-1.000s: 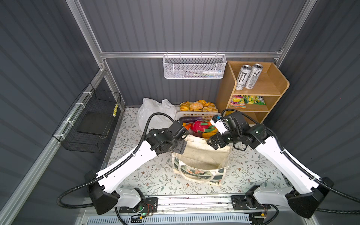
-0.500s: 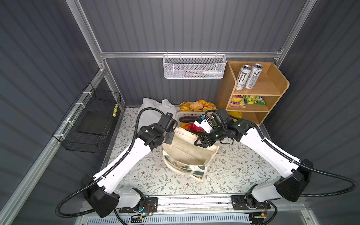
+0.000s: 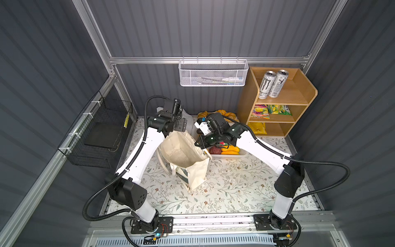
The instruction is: Place the mixed food into the grocery bags and tie them
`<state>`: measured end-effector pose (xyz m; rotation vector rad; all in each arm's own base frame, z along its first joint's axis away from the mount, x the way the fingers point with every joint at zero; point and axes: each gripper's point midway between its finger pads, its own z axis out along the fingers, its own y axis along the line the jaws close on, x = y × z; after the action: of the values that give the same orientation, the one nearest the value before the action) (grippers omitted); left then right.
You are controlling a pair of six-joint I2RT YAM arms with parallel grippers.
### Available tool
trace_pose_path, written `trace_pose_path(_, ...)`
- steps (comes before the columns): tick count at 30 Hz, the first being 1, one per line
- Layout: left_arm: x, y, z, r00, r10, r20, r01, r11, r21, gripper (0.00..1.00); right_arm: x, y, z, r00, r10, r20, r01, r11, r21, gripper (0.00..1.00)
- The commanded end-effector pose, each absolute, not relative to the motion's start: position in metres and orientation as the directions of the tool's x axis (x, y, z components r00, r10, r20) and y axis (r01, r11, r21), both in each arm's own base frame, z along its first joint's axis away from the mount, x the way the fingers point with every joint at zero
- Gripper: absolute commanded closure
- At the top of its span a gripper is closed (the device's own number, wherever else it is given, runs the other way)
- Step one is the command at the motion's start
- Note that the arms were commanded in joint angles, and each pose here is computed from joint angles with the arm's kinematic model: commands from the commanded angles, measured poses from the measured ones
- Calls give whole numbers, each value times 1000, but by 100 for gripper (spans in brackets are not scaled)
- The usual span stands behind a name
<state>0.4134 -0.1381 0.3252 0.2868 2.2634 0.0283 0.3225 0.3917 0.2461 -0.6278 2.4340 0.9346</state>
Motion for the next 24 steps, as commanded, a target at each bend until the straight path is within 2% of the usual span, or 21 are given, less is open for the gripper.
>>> trace_pose_path(1,367,-127,358,-642,106,-759,163,987,0,11,351,387,286,-763,-32,-645,-462,725,511,100)
trace_pose_path(7,289,-93,320,-718,-59,-694,24,994,-109,9,356,382,294,-732,46,-680,-427,747,510,100)
trace_pose_path(11,270,-75,289,-745,-83,-662,-48,996,-70,8,357,381,291,-722,63,-689,-417,754,507,100)
trace_pose_path(17,295,-77,281,-745,-45,-665,-53,999,-8,5,351,380,285,-725,51,-687,-419,759,499,100)
trace_pose_path(19,315,-83,294,-708,-46,-705,-53,999,-11,4,349,382,286,-718,55,-694,-426,754,500,100)
trace_pose_path(24,344,-90,285,-714,-14,-700,-60,997,41,3,342,383,279,-720,55,-692,-422,757,499,100)
